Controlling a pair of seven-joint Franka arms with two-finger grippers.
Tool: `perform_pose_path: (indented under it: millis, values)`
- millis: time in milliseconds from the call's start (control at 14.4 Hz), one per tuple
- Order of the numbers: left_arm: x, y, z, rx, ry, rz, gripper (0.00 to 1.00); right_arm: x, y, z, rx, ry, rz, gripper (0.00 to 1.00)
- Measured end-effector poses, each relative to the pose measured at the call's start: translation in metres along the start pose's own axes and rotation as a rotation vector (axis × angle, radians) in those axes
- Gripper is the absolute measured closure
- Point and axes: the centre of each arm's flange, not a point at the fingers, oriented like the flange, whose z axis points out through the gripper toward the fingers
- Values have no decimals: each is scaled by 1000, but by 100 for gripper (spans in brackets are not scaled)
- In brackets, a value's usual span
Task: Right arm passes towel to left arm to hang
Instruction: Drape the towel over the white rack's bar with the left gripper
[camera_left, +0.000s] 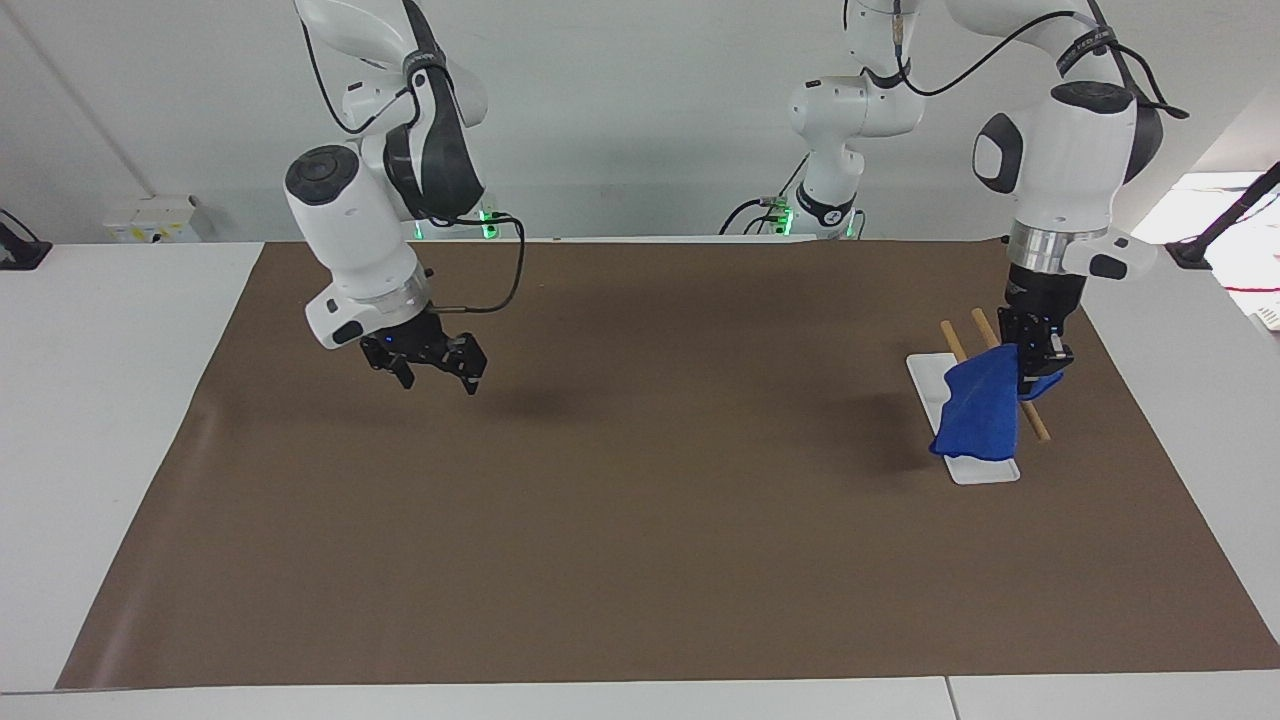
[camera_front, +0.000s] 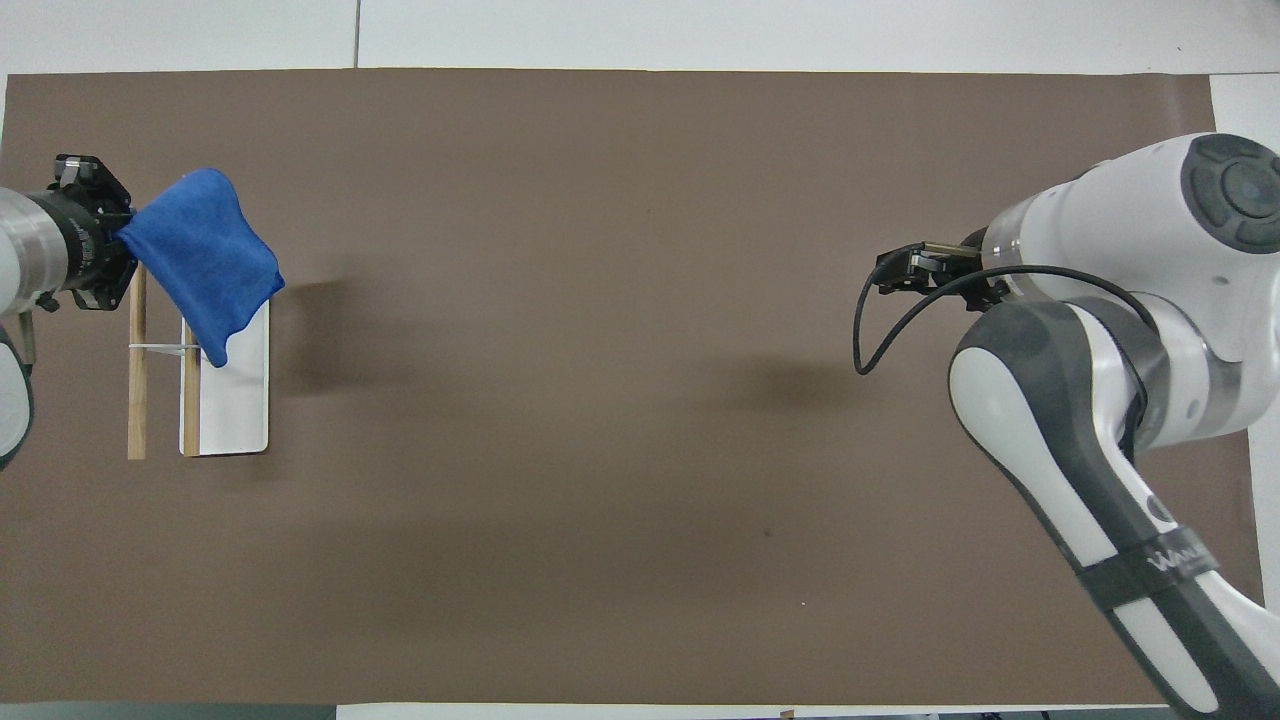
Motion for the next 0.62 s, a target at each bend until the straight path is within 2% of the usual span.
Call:
perform_pose_path:
  millis: [208, 347, 625]
  values:
    - [51, -21, 7, 1, 37, 31, 98, 0, 52, -49, -73, 5, -59, 0]
    - [78, -33, 7, 5, 57, 33, 98, -5, 76, -90, -96, -14, -63, 0]
    - [94, -46, 9, 2, 72, 31, 98, -16, 78, -174, -107, -63, -52, 0]
